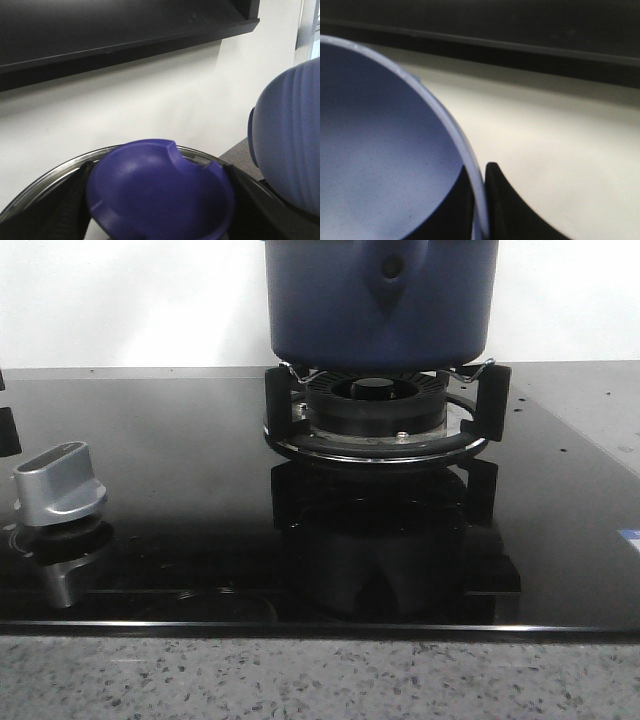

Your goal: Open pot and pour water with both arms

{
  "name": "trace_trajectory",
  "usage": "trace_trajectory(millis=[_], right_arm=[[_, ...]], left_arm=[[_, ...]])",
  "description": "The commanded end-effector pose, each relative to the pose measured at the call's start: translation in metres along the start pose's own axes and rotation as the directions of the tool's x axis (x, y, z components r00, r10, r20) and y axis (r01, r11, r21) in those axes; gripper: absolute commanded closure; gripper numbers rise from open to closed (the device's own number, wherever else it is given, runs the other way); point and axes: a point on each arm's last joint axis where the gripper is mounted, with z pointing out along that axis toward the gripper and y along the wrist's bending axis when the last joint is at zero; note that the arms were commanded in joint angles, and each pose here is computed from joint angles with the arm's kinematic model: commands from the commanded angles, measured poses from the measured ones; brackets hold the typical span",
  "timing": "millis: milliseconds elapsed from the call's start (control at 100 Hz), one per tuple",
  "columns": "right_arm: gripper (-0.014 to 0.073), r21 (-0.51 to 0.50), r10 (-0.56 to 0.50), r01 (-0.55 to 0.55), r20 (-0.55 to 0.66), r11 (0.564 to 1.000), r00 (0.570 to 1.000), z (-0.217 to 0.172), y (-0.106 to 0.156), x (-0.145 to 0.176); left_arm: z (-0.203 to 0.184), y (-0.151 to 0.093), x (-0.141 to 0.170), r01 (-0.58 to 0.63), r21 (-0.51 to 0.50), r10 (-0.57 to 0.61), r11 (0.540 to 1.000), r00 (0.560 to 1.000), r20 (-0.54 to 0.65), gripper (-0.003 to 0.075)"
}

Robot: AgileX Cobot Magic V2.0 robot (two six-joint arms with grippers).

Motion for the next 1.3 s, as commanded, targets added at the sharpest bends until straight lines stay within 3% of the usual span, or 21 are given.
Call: trace_trajectory(millis=[0,340,760,1290], right_arm=[[0.0642,0.011,-0.008,0.006,0.204,1.0,0.979,-0.006,-0.002,-0.024],[0.0642,0.002,0.006,-0.007,0.393,1.0,0.92,-0.013,0.004,-0.009],[0.0642,0.012,0.009,-0.02,0.564,1.0,0.826,-0.021,0.003,-0.022],[0.0642,0.013,0.01,-0.021,0.568,1.0,0.823,-0.021,0.002,-0.022]], left_arm=[[-0.014,-0.009,-0.036,0.008,-0.003,-0.008,1.0,0.992,0.124,0.0355],[-0.014,-0.009,-0.036,0.008,-0.003,-0.008,1.0,0.992,0.124,0.0355],[-0.014,-0.009,-0.036,0.008,-0.003,-0.008,1.0,0.992,0.124,0.0355],[-0.014,-0.009,-0.036,0.008,-0.003,-0.008,1.0,0.992,0.124,0.0355]])
